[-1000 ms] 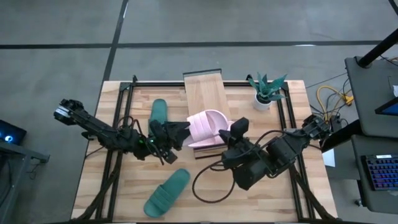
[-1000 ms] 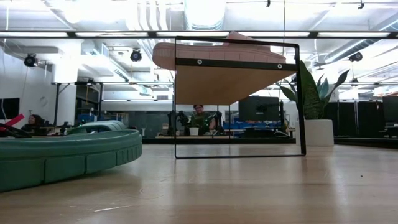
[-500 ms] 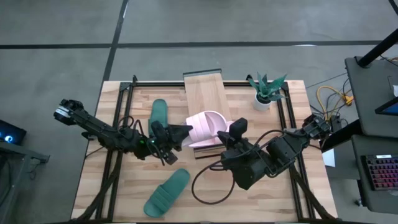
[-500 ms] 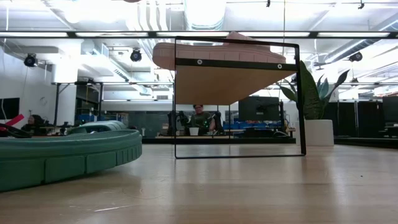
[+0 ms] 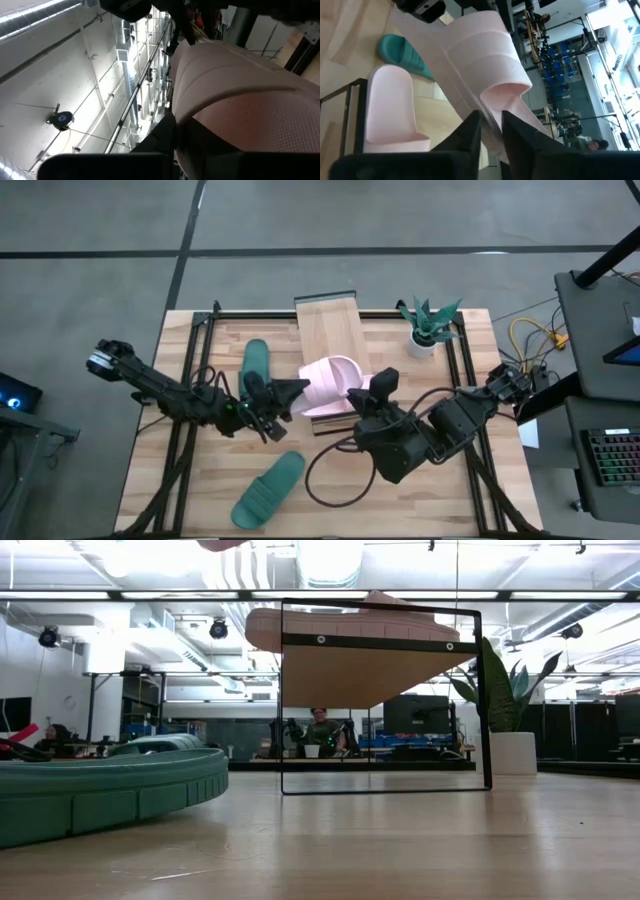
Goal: Pick and place slides into the shelf
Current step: Put the pink slide on the shelf
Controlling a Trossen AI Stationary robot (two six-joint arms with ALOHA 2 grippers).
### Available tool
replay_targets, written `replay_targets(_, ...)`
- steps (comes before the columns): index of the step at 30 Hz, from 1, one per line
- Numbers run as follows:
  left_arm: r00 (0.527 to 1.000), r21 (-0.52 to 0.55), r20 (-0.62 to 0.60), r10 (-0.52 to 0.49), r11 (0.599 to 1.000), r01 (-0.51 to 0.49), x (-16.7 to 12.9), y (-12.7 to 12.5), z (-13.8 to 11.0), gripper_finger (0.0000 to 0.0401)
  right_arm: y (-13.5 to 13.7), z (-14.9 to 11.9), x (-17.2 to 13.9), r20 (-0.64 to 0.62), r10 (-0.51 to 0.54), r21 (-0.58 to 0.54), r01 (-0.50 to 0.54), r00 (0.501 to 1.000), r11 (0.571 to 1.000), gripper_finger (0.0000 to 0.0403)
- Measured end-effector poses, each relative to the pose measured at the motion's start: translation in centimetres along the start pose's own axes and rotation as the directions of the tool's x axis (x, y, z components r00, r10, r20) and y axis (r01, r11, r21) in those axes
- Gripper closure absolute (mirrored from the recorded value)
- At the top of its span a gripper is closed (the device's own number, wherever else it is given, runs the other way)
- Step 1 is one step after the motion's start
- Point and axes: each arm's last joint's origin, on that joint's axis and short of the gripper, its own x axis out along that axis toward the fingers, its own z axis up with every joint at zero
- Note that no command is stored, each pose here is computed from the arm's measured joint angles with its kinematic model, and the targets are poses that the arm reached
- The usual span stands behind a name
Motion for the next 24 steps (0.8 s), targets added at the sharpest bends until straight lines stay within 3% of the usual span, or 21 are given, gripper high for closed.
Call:
replay_targets(5,0.996,0.03,-0.082,0.023,0.999,-0.02,0.7,0.5,-1.3,0.04,-0.2,-0.2,-0.1,-0.019,-0.058,-0.023,0.057,0.998,0.998,0.0291)
replay_targets(10,0.99,0.096,-0.14,0.032,0.995,-0.019,1.7,0.6,-2.9,0.04,-1.2,-0.7,-0.5,-0.06,-0.243,0.003,0.244,0.968,0.97,0.027)
replay_targets(13,0.989,0.164,-0.146,-0.019,0.985,0.043,2.3,-0.1,-3.7,0.04,-2.2,-1.1,-1.0,-0.073,-0.325,0.05,0.329,0.943,0.943,0.0271)
replay_targets(20,0.987,0.197,-0.132,-0.094,0.973,0.119,3.5,-0.9,-5.7,0.0401,-4.8,-2.6,-2.6,-0.059,-0.317,0.182,0.322,0.947,0.929,0.0285)
replay_targets(24,0.973,0.167,-0.05,-0.224,0.959,0.229,3.8,-1.2,-6.7,0.0401,-6.2,-3.5,-3.4,-0.051,-0.313,0.237,0.316,0.948,0.919,0.0291)
